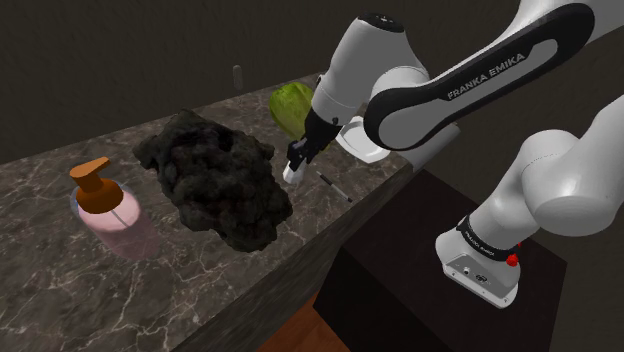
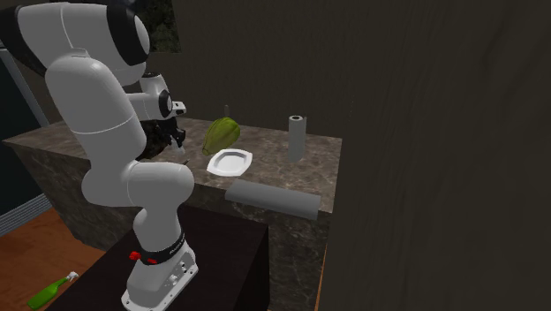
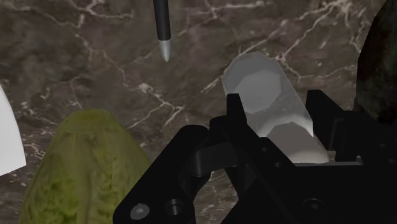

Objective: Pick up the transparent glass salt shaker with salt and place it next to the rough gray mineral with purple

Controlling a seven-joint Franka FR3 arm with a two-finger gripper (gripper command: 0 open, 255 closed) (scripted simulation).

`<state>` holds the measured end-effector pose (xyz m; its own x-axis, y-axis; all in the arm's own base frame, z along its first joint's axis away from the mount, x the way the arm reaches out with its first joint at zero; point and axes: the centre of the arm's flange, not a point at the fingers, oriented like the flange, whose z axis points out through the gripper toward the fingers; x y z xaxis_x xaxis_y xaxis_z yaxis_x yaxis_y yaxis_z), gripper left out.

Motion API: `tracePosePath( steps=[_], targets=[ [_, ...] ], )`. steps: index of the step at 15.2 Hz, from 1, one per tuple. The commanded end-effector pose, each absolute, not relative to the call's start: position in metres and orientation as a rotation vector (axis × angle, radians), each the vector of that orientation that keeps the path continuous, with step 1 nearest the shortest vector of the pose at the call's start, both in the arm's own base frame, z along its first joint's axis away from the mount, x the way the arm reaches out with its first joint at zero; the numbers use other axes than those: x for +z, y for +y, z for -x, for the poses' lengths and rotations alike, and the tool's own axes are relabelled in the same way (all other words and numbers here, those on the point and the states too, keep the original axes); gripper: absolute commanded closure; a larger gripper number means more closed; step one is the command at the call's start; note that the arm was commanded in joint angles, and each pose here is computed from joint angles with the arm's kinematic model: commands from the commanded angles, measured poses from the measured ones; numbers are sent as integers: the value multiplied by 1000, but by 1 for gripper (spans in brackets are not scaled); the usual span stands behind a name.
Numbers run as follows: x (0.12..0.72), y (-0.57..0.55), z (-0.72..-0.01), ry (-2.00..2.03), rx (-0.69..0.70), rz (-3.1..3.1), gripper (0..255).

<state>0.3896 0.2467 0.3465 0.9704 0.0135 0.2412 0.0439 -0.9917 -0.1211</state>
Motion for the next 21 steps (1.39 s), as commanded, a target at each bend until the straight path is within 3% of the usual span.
tracePosePath(
  steps=[1,5,6,11,15,21],
  targets=[
    [346,247,-390,-44,-366,2993,255],
    [346,247,-390,-44,-366,2993,255],
    [346,247,-390,-44,-366,2993,0],
    [346,247,-390,-44,-366,2993,0],
    [394,240,-378,-44,-366,2993,0],
    [394,240,-378,-44,-366,2993,0]
  ],
)
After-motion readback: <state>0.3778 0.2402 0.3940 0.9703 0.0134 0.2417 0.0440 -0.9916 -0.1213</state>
